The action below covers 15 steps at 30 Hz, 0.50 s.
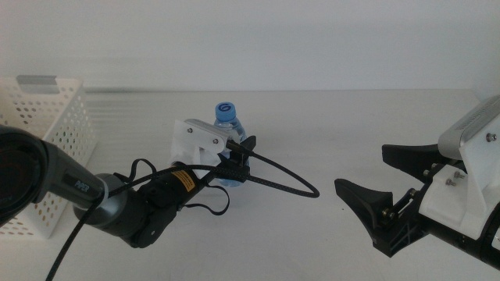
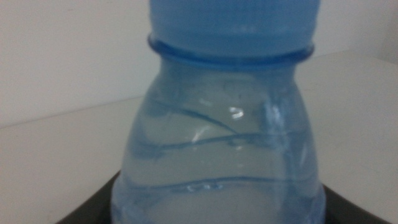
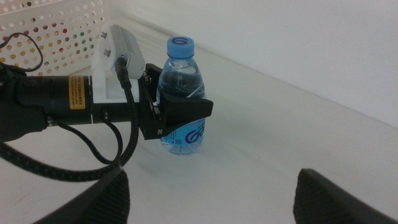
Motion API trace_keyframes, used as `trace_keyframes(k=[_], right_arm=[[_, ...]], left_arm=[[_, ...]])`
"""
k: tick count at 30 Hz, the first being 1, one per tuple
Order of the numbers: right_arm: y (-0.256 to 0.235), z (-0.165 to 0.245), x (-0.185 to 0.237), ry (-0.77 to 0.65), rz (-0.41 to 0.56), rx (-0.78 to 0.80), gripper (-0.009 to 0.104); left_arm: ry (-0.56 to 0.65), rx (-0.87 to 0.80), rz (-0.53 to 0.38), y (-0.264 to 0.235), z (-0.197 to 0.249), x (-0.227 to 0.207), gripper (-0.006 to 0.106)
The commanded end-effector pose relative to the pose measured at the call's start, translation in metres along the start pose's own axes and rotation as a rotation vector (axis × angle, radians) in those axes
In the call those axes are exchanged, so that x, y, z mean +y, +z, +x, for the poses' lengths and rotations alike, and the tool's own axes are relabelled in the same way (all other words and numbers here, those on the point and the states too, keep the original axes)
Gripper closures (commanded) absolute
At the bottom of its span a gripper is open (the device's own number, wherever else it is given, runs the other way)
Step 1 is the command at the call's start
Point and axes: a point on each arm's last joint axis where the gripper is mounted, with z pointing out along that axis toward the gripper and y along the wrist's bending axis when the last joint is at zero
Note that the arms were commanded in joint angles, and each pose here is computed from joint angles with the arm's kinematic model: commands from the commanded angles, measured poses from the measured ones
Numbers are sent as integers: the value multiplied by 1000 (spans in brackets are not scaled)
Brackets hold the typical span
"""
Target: Use arms to grab the bottles and put them into the dustbin to the left of the table.
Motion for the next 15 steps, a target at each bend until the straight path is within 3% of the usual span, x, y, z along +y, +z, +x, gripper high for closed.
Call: trace_keyframes(k=[1, 6, 15], right_arm=[[-2, -17, 0, -12, 3, -115, 23], [-2, -17, 0, -12, 3, -115, 23], [-2, -17, 0, -12, 3, -115, 23]], left_arm=[[6, -180, 34, 2, -33, -5, 75], [-32, -167, 61, 1, -40, -8, 106], [34, -98, 43, -11, -87, -14, 105]])
